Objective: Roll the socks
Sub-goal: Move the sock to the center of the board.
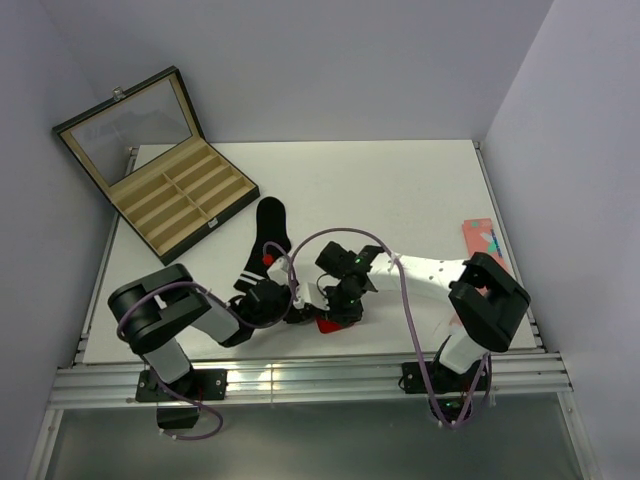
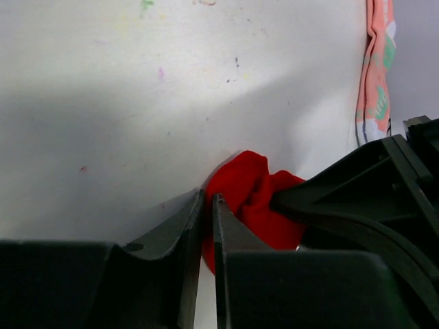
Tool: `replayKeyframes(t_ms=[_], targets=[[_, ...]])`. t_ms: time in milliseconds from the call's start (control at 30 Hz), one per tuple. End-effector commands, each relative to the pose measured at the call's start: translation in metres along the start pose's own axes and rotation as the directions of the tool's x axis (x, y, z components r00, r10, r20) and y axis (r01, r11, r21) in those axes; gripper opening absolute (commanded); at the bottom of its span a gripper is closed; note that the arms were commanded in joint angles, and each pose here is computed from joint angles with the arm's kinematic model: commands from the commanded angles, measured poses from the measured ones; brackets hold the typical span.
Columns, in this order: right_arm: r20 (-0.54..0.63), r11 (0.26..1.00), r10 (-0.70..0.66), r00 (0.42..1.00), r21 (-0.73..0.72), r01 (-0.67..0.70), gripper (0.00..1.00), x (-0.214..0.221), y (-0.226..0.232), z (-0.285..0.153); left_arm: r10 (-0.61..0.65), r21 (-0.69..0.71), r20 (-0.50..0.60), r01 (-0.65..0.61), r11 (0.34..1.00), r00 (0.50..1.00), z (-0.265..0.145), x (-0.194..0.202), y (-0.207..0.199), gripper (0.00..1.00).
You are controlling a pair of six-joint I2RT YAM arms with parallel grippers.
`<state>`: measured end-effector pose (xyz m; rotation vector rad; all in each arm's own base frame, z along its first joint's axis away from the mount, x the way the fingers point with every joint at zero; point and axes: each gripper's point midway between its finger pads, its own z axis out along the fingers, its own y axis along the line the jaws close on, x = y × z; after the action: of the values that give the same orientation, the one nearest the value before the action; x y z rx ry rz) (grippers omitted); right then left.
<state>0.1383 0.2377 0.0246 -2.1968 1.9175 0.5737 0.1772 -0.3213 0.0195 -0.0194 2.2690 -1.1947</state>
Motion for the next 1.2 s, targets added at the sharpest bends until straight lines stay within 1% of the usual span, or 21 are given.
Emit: replayKeyframes(t_ms=[0,133,267,300,533,567,633,667,733,767,800,867,900,933,1033,1100,1133,1167], targets=[[-0.105,0.990,0.078,0.991,-0.105,-0.089,0.22,0.026,0.019,0.002,0.029,0.002,-0.080,-0.029,1.000,0.996,0.011,0.018,0.004,0.17],[-0.113,0.970,0.121,0.986,-0.195,-0.142,0.22,0.023,0.018,0.001,0.036,0.030,-0.077,-0.034,0.999,0.996,0.017,0.018,0.000,0.17],[-0.094,0.946,0.182,0.979,-0.255,-0.201,0.22,0.020,0.013,0.000,0.034,0.019,-0.053,-0.033,0.999,0.998,0.014,0.015,0.004,0.23],[-0.094,0.942,0.194,0.976,-0.259,-0.212,0.22,0.021,0.011,-0.001,0.029,0.014,-0.055,-0.028,1.000,0.998,0.010,0.017,0.008,0.24],[-0.110,0.926,0.248,0.962,-0.265,-0.269,0.22,0.025,0.004,0.006,-0.037,-0.037,0.025,0.037,0.999,0.999,-0.010,0.009,0.028,0.31],[-0.115,0.925,0.253,0.961,-0.264,-0.275,0.22,0.027,0.004,0.007,-0.047,-0.042,0.025,0.048,0.998,0.999,-0.013,0.010,0.031,0.31],[-0.120,0.924,0.260,0.958,-0.257,-0.283,0.22,0.028,0.003,0.010,-0.066,-0.055,0.069,0.070,0.996,0.995,-0.023,0.007,0.039,0.31],[-0.121,0.924,0.261,0.958,-0.257,-0.284,0.22,0.028,0.003,0.010,-0.088,-0.081,0.076,0.094,0.992,0.993,-0.031,0.010,0.049,0.31],[-0.118,0.924,0.267,0.957,-0.251,-0.288,0.22,0.028,0.001,0.012,-0.121,-0.050,0.104,0.127,0.991,0.987,-0.039,0.008,0.045,0.31],[-0.119,0.923,0.270,0.955,-0.251,-0.292,0.22,0.028,0.001,0.012,-0.130,-0.063,0.121,0.138,0.988,0.984,-0.047,0.009,0.052,0.32],[-0.118,0.923,0.273,0.955,-0.249,-0.295,0.22,0.028,0.000,0.013,-0.137,-0.048,0.133,0.144,0.988,0.982,-0.047,0.008,0.048,0.32],[-0.116,0.919,0.286,0.951,-0.247,-0.307,0.21,0.026,-0.002,0.014,-0.143,-0.045,0.123,0.150,0.988,0.982,-0.056,0.019,0.048,0.32],[-0.118,0.917,0.291,0.949,-0.247,-0.312,0.21,0.026,-0.002,0.015,-0.145,-0.048,0.142,0.153,0.987,0.979,-0.057,0.018,0.048,0.33],[-0.116,0.916,0.301,0.947,-0.240,-0.321,0.22,0.025,-0.004,0.016,-0.143,-0.025,0.123,0.147,0.989,0.982,-0.058,0.025,0.039,0.33],[-0.114,0.908,0.328,0.938,-0.235,-0.346,0.21,0.023,-0.007,0.016,-0.148,-0.003,0.140,0.150,0.989,0.979,-0.059,0.026,0.028,0.34],[-0.121,0.902,0.345,0.931,-0.233,-0.364,0.21,0.025,-0.008,0.017,-0.144,-0.041,0.141,0.151,0.988,0.980,-0.057,0.029,0.032,0.35],[-0.125,0.897,0.355,0.927,-0.235,-0.375,0.21,0.025,-0.009,0.017,-0.142,-0.023,0.163,0.148,0.989,0.976,-0.057,0.026,0.022,0.37],[-0.125,0.895,0.358,0.925,-0.237,-0.379,0.21,0.025,-0.010,0.017,-0.126,-0.056,0.155,0.136,0.989,0.980,-0.054,0.029,0.024,0.37]])
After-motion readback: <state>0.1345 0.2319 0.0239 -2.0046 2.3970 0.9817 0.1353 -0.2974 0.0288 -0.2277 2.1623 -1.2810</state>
